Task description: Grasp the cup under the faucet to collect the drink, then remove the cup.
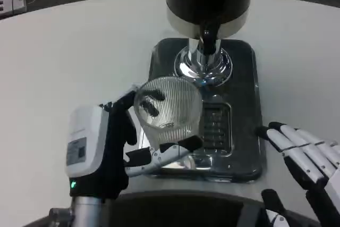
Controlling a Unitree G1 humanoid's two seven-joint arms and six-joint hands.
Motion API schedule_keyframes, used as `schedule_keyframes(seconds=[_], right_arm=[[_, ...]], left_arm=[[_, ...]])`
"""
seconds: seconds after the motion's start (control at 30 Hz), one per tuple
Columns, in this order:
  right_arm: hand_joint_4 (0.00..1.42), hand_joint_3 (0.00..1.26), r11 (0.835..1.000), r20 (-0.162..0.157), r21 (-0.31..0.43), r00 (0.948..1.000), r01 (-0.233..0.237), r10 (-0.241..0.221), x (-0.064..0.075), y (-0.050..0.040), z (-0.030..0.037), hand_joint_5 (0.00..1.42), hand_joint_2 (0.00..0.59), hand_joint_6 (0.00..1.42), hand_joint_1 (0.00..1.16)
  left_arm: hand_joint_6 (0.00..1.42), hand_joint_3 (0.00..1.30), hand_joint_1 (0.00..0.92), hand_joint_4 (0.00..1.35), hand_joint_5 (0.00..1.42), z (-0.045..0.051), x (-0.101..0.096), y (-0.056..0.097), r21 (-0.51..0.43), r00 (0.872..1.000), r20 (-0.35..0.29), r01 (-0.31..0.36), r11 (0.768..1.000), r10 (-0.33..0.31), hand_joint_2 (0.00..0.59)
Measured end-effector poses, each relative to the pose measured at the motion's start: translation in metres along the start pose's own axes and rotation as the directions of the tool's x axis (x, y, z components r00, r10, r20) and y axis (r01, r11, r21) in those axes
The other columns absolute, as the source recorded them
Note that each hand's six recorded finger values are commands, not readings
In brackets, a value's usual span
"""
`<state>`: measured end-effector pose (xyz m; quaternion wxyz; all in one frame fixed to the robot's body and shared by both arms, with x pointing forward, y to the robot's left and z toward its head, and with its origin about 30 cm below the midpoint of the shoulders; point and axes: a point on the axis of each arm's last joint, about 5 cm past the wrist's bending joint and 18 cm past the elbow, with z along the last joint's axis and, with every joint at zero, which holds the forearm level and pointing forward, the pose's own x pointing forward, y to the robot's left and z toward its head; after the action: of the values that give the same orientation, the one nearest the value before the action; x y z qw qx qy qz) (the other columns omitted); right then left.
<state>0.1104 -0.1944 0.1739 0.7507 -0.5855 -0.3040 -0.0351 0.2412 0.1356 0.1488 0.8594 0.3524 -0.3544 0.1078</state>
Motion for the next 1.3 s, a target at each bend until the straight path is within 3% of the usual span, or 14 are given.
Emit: schedule_keyframes(seconds=[0.5, 0.63, 0.77, 1.07, 1.3], right_arm=[[0.13, 0.16, 1.000, -0.029, -0.012, 0.9996, 0.004, -0.004, -0.009, -0.0048, -0.0050, 0.18, 0.554, 0.26, 0.39], [0.13, 0.16, 1.000, -0.038, -0.013, 0.9993, 0.002, -0.002, -0.012, -0.0061, -0.0060, 0.18, 0.554, 0.26, 0.39], [0.13, 0.16, 1.000, -0.038, -0.018, 0.9993, -0.003, 0.002, -0.014, -0.0076, -0.0069, 0.18, 0.554, 0.26, 0.39], [0.13, 0.16, 1.000, -0.011, -0.016, 0.9998, -0.018, 0.018, -0.019, -0.0095, -0.0064, 0.18, 0.554, 0.26, 0.39], [0.13, 0.16, 0.999, -0.012, -0.022, 0.9996, -0.027, 0.026, -0.022, -0.0109, -0.0068, 0.18, 0.554, 0.26, 0.39]], left_arm=[[1.26, 1.06, 0.779, 1.14, 1.18, -0.0122, 0.019, -0.030, 0.052, 0.998, -0.042, 0.055, 0.997, -0.053, 0.014], [1.26, 1.06, 0.779, 1.14, 1.18, -0.0126, 0.026, -0.032, 0.066, 0.997, -0.022, 0.070, 0.995, -0.069, 0.014], [1.26, 1.05, 0.779, 1.14, 1.18, -0.0108, 0.035, -0.034, 0.077, 0.997, 0.007, 0.076, 0.994, -0.077, 0.015], [1.23, 1.04, 0.768, 1.13, 1.15, -0.0121, 0.039, -0.042, 0.088, 0.995, -0.009, 0.097, 0.991, -0.097, 0.008], [1.19, 1.02, 0.693, 1.01, 1.10, -0.0102, 0.051, -0.046, 0.102, 0.994, -0.002, 0.113, 0.988, -0.114, 0.000]])
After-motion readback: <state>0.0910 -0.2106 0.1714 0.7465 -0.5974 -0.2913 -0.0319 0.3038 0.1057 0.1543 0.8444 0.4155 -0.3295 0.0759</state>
